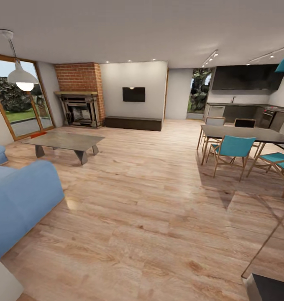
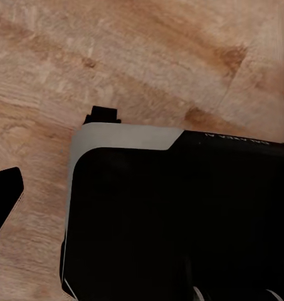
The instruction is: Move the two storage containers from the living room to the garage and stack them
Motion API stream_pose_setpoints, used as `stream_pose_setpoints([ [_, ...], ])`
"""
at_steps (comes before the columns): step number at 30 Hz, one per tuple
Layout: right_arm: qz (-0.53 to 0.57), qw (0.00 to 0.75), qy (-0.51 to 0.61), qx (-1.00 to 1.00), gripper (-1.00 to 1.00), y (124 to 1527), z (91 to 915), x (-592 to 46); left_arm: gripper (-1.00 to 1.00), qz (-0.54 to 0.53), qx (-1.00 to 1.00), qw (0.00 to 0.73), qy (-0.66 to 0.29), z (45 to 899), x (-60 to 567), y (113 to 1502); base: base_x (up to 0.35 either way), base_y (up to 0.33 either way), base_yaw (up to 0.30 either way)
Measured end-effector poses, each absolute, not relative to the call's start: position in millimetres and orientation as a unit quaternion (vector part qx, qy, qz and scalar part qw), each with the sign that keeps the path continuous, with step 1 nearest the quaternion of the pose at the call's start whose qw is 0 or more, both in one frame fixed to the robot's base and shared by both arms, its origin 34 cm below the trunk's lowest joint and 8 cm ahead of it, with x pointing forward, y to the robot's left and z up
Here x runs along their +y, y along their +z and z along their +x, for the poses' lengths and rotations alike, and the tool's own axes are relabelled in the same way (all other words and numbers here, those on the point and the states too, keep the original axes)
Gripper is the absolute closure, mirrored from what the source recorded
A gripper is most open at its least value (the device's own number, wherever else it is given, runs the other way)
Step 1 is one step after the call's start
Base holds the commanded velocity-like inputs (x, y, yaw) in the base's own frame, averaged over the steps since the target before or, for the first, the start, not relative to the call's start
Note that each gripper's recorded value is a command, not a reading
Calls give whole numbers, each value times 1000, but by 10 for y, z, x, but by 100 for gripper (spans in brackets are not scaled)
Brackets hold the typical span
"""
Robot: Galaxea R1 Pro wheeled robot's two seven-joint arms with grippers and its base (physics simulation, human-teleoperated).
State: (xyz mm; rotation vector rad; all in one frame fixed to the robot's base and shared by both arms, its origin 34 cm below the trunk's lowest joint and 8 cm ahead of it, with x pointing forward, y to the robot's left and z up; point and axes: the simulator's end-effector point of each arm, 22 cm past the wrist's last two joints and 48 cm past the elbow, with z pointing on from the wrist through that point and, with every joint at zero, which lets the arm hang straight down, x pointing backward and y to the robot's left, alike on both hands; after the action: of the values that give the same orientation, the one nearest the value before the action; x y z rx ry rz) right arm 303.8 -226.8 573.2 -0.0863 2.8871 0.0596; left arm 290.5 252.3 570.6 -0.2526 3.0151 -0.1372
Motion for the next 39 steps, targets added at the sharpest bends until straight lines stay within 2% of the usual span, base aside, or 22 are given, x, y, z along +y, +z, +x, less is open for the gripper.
stream_pose_setpoints([
  [7, -29, 127, 21, 991, -100, 5733, 3041, -2263, -100, -83, 994, 57, -45, 2907, 2523, 5707, 322, 0, -154],
  [39, -33, 127, 21, 991, -100, 5733, 3042, -2253, -100, -84, 994, 57, -45, 2910, 2535, 5707, 322, 0, -2],
])
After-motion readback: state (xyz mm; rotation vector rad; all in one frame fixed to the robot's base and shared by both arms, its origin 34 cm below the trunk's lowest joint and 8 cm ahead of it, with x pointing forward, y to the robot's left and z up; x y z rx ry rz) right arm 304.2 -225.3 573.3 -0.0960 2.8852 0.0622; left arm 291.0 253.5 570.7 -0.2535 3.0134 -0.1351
